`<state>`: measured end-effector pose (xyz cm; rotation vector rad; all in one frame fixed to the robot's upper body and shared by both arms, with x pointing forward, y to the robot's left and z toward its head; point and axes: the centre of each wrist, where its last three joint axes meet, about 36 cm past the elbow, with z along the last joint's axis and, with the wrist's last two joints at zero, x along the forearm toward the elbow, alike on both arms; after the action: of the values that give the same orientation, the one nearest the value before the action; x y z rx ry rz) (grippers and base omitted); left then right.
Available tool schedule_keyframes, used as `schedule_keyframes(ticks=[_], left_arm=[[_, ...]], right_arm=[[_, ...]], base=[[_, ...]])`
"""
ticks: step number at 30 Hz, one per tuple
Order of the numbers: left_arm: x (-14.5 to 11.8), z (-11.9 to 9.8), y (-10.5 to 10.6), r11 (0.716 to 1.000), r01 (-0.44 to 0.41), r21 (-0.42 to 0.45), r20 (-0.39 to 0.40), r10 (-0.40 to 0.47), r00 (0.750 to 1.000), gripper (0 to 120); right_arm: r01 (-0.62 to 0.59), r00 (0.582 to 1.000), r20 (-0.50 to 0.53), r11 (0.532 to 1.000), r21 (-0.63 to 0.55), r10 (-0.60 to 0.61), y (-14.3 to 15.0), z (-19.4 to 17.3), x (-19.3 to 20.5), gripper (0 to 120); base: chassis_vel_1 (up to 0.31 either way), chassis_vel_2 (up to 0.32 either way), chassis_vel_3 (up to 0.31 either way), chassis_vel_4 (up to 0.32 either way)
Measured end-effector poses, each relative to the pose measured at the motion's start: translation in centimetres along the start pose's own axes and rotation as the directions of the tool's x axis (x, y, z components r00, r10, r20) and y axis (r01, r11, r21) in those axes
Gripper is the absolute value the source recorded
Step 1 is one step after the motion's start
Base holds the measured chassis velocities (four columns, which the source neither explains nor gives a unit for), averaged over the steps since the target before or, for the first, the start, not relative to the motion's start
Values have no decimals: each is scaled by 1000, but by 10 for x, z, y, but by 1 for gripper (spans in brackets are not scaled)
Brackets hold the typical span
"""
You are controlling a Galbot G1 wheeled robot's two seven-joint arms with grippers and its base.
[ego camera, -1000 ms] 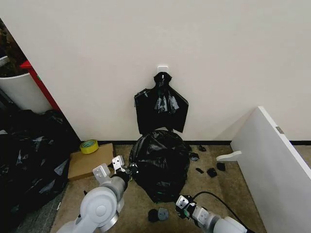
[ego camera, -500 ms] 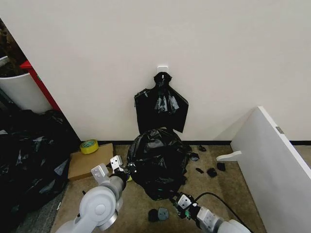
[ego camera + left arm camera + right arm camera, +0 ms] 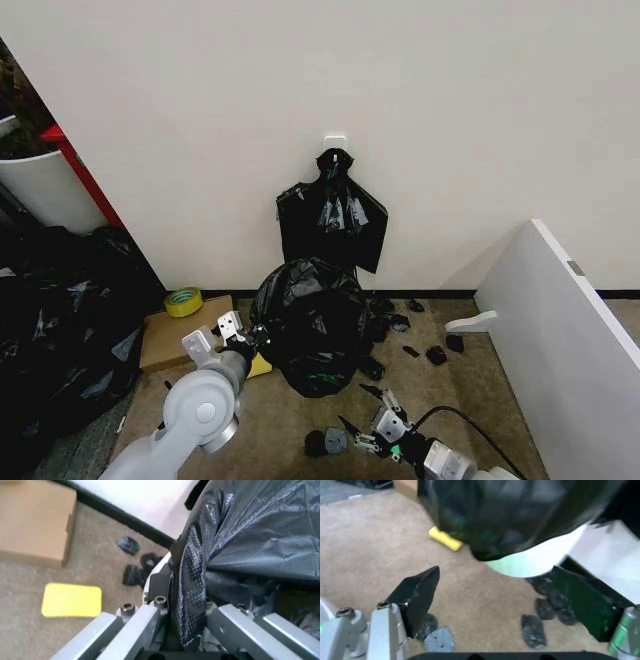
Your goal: Place the garbage bag over the trash bin.
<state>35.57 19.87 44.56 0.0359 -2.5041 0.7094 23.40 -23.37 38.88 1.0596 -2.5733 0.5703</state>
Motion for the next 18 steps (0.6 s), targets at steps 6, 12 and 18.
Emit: schedule_keyframes(ticks=[6, 12, 18], left_arm=[[-3, 28, 7, 990, -40, -133, 86, 51, 995, 1], [2, 48, 4, 976, -88, -202, 130, 115, 985, 1], [9, 65, -3, 941, -120, -317, 184, 186, 965, 1]], right_arm=[[-2, 999, 41, 992, -124, 8, 7, -62, 41, 61], [-39, 999, 0, 935, -353, 41, -4, -115, 42, 37], [-68, 998, -26, 900, -430, 63, -9, -124, 22, 17]], base=[[0, 0, 0, 0], [0, 0, 0, 0], [0, 0, 0, 0]])
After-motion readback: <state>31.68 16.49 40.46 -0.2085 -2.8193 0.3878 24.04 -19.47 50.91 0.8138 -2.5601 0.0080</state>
